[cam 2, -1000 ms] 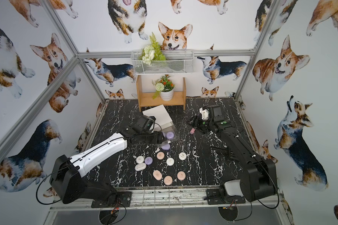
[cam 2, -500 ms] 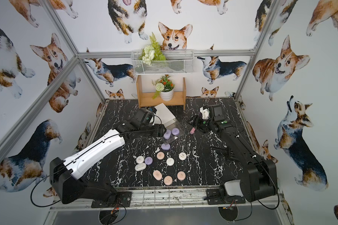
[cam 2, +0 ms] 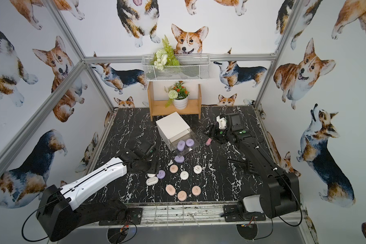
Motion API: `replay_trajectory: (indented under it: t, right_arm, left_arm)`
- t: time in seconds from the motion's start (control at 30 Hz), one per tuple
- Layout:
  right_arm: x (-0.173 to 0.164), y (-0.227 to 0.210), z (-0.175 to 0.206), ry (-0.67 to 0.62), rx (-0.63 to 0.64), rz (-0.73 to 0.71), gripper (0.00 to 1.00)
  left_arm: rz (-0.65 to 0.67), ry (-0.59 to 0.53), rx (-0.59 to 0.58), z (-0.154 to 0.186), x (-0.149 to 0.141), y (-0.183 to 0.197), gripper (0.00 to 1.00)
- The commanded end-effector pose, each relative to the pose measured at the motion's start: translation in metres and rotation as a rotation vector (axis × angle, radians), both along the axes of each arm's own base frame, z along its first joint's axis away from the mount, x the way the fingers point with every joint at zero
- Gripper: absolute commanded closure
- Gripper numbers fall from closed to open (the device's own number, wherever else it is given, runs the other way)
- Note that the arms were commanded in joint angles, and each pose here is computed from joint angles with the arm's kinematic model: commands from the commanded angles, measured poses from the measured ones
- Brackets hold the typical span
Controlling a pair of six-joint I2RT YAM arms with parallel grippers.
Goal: Put the bluetooth earphones in the drawer according to color
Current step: Pick up the Bluetooth earphone from the center of the board.
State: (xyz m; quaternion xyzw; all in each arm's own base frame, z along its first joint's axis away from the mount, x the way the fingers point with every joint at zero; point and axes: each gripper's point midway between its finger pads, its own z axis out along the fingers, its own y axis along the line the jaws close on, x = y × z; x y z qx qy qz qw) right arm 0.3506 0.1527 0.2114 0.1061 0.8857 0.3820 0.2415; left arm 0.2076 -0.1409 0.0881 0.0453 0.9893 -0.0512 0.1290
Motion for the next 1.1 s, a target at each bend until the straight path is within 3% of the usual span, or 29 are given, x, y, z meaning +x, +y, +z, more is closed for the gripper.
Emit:
replay_trajectory:
  t: [0.0,0.2,1.07]
  right_arm:
    - [0.000,-0.001,-0.002,-0.004,-0.010,0.002,0.31]
    - [-0.001,-0.001,-0.006,0.003,-0.011,0.001,0.31]
    - [0.001,0.000,-0.013,0.014,-0.013,0.005,0.32]
  left_arm:
    - [0.019,0.009,-0.063,-0.011,0.002,-0.019,0.20]
    - [0.000,0.014,-0.078,-0.023,0.003,-0.037,0.22]
    - [-0.003,0.089,0.070,-0.066,0.014,-0.034,0.28]
